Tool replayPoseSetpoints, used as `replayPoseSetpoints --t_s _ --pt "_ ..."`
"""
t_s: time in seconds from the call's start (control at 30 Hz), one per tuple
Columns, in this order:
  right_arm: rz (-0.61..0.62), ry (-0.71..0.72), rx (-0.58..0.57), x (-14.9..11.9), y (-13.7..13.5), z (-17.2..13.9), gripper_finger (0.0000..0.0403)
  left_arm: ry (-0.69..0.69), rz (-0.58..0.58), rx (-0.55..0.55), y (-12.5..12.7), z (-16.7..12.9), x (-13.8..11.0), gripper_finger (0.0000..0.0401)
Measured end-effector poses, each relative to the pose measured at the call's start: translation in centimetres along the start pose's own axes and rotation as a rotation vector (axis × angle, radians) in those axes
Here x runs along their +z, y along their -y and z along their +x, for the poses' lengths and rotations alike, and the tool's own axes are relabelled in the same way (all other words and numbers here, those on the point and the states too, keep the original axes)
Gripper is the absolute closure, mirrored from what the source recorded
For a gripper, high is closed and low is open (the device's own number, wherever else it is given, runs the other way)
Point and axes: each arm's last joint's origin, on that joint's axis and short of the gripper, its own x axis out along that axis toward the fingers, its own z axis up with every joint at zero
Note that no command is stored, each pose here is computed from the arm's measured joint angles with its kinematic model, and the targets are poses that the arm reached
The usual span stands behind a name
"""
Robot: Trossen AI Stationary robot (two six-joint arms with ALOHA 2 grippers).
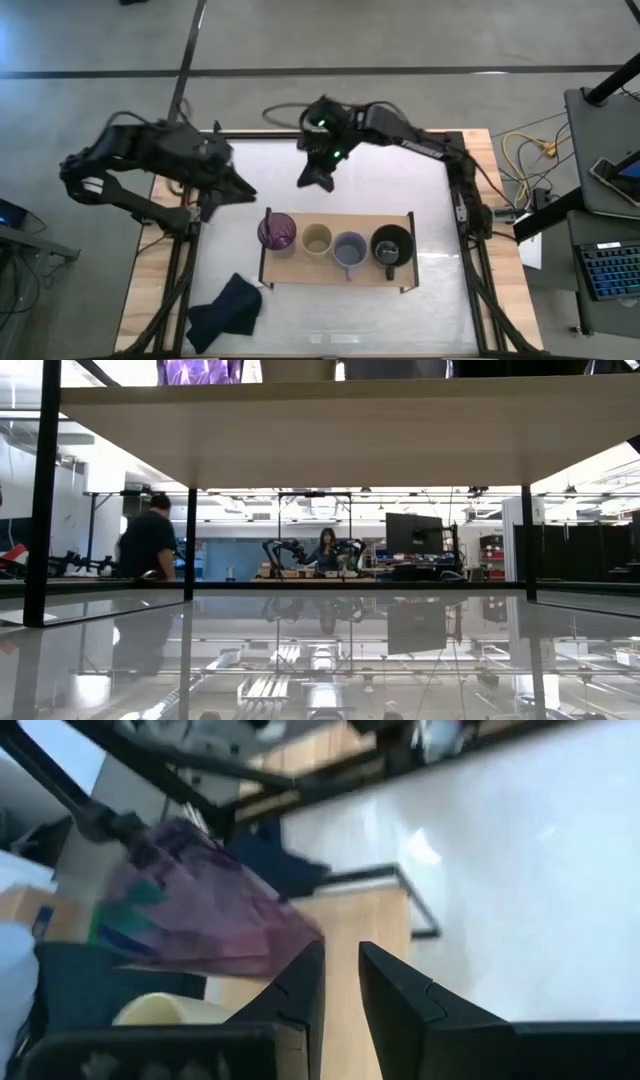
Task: Stack small to large cups/mugs on shelf
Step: Return to Home Position
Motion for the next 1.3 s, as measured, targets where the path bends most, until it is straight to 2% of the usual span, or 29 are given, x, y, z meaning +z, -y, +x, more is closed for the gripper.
replayPoseSetpoints --t_s 0.1,0.23,0.33,0.47,0.63,0.7,0.77,0.87,0.93,1.0,1.1,1.3 --pt "-0.032 0.080 -0.042 0.4 -1.1 -3.2 0.0344 0.064 0.044 -0.011 0.1 -2.2 -0.2 0.0324" --pt "-0.017 0.170 -0.098 0.4 -2.7 -7.6 0.0344 0.112 0.080 -0.031 0.0 -4.5 -1.0 0.0324" --pt "0.010 0.241 -0.102 0.0 -4.4 -10.9 0.0344 0.139 0.061 -0.053 0.0 -5.7 -1.3 0.0324" --pt "-0.054 0.315 -0.089 -1.3 -7.6 -15.3 0.0344 0.198 0.155 -0.095 0.2 -6.1 -1.2 0.0324" --pt "-0.167 0.316 -0.040 -4.4 -13.3 -18.6 0.0344 0.323 0.202 -0.143 0.0 -6.5 -1.7 0.0324" --pt "-0.199 0.322 -0.057 -5.6 -15.5 -18.8 0.0344 0.386 0.219 -0.176 -0.3 -6.5 -2.3 0.0324" --pt "-0.224 0.324 -0.118 -6.8 -17.5 -18.3 0.0344 0.365 0.230 -0.213 -1.0 -5.6 -3.7 0.0324" --pt "-0.232 0.329 -0.207 -8.4 -19.6 -16.3 0.0344 0.403 0.177 -0.252 -2.2 -3.6 -5.7 0.0324" --pt "-0.261 0.346 -0.184 -9.3 -20.8 -14.7 0.0344 0.481 0.182 -0.287 -3.0 -2.6 -7.0 0.0324" --pt "-0.310 0.398 -0.105 -10.0 -21.6 -13.2 0.0344 0.575 0.210 -0.323 -3.8 -2.3 -8.4 0.0324" --pt "-0.376 0.460 0.001 -11.2 -21.3 -12.3 0.0344 0.684 0.282 -0.352 -4.9 -2.6 -10.7 0.0324" --pt "-0.343 0.536 -0.068 -15.9 -16.9 -15.5 0.0344 0.849 0.451 -0.279 -6.8 -5.4 -14.7 0.0324"
